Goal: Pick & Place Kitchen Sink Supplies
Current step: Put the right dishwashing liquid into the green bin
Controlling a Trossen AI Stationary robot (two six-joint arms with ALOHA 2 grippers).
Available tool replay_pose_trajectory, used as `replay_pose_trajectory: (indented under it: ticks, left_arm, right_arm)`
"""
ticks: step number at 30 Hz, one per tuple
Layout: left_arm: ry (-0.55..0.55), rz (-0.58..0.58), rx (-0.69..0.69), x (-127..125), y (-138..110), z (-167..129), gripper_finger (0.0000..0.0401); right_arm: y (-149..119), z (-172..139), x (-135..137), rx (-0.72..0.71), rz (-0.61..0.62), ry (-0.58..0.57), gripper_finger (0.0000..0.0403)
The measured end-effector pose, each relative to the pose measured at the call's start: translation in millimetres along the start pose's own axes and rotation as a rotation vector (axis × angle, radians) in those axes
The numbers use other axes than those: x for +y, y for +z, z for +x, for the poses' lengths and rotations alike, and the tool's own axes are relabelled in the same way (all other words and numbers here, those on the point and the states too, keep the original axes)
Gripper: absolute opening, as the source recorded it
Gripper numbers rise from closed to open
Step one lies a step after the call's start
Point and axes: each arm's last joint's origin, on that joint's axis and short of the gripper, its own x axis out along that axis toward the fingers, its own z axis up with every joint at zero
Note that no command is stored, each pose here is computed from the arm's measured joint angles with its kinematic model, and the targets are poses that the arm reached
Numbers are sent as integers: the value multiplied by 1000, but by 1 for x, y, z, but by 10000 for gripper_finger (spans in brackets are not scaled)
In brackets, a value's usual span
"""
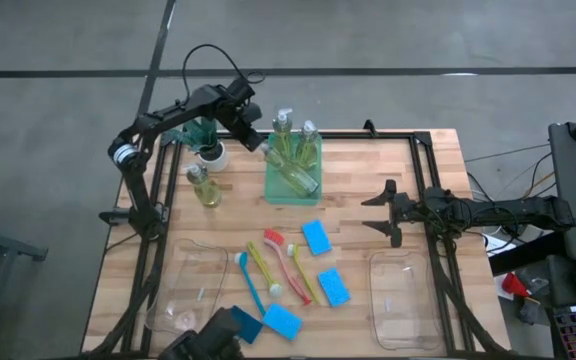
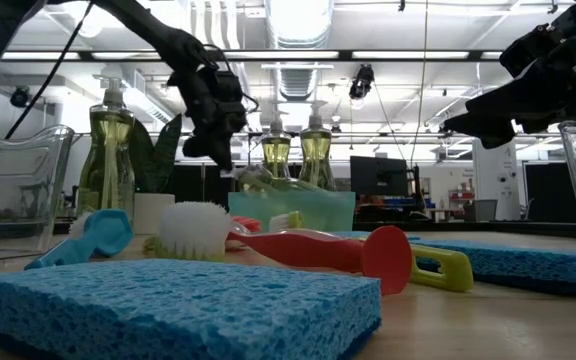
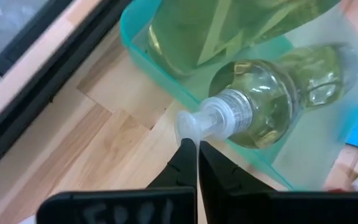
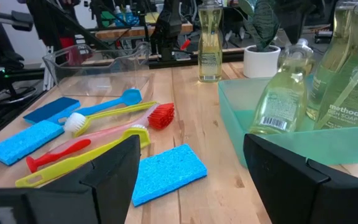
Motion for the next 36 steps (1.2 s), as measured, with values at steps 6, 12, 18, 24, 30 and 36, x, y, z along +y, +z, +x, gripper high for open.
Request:
replay_pose_trajectory:
  ticks: [6,12,18,24,30,36]
  left_arm:
    - [-2,32,-65,-11,-1,-25,0]
    - [-51,54,-124,-28,-4,-45,1]
    - [-105,131,-151,-59,-3,-45,1]
    - [-120,192,-185,-81,3,-49,1]
    - [-169,215,-236,-97,9,-57,1]
    - [-210,264,-299,-116,15,-64,0]
  right_arm:
    - [0,0,0,0,-2,1,276]
    - [0,0,0,-1,-1,1,267]
    - [0,0,0,0,0,0,261]
    - [0,0,0,0,-1,0,260]
    - [0,0,0,0,-2,0,270]
    - [0,0,0,0,0,1,277]
